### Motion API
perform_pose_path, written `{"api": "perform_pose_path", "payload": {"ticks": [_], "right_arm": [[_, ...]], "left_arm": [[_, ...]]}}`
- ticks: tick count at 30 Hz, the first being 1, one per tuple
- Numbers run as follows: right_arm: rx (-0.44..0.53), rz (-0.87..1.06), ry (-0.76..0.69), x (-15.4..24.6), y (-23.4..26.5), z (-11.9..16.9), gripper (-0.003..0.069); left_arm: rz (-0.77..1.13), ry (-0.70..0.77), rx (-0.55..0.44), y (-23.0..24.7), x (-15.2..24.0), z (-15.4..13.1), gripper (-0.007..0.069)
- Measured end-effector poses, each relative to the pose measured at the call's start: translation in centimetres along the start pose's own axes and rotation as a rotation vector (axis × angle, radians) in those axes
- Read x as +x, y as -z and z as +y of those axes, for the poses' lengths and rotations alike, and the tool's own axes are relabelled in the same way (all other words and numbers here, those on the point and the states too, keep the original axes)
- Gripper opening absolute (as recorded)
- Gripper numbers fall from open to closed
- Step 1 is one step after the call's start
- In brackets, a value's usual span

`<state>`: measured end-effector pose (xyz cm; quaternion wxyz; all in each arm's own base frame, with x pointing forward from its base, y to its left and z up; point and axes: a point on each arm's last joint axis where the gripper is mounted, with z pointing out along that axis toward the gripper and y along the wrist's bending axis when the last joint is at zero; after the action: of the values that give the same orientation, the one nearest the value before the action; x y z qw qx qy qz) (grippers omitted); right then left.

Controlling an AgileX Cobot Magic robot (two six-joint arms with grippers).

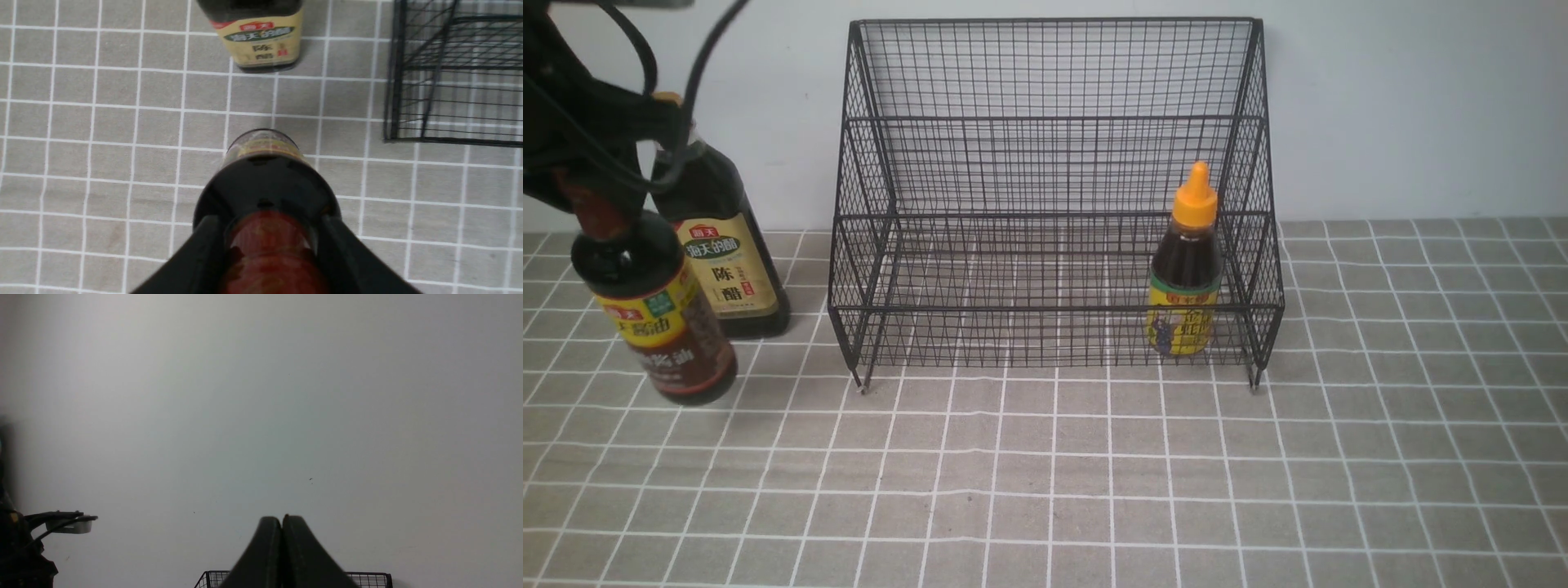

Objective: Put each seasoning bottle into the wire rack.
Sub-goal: Use the left arm to put the condiment bottle back on the shelf

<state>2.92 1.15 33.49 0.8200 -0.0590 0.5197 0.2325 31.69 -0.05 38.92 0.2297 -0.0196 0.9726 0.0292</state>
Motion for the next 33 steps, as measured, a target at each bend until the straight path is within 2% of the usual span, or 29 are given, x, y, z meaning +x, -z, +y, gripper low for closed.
{"api": "perform_pose_path", "payload": {"ticks": [10,16,24,33], "right_arm": [[0.000,0.000,0.000,0.0,0.0,0.0,-0.0012],[0.000,0.000,0.000,0.0,0.0,0.0,-0.0012],[0.000,0.000,0.000,0.0,0.0,0.0,-0.0012],[0.000,0.000,0.000,0.0,0.0,0.0,-0.0012]], "left_arm": [[-0.071,0.049,0.179,2.9,-0.4,-1.4,0.0265],[-0.126,0.055,0.218,4.4,-1.0,-1.6,0.0265],[-0.179,0.090,0.343,4.9,-1.5,-2.7,0.0265],[-0.273,0.097,0.379,3.4,-3.3,-3.7,0.0265]]}}
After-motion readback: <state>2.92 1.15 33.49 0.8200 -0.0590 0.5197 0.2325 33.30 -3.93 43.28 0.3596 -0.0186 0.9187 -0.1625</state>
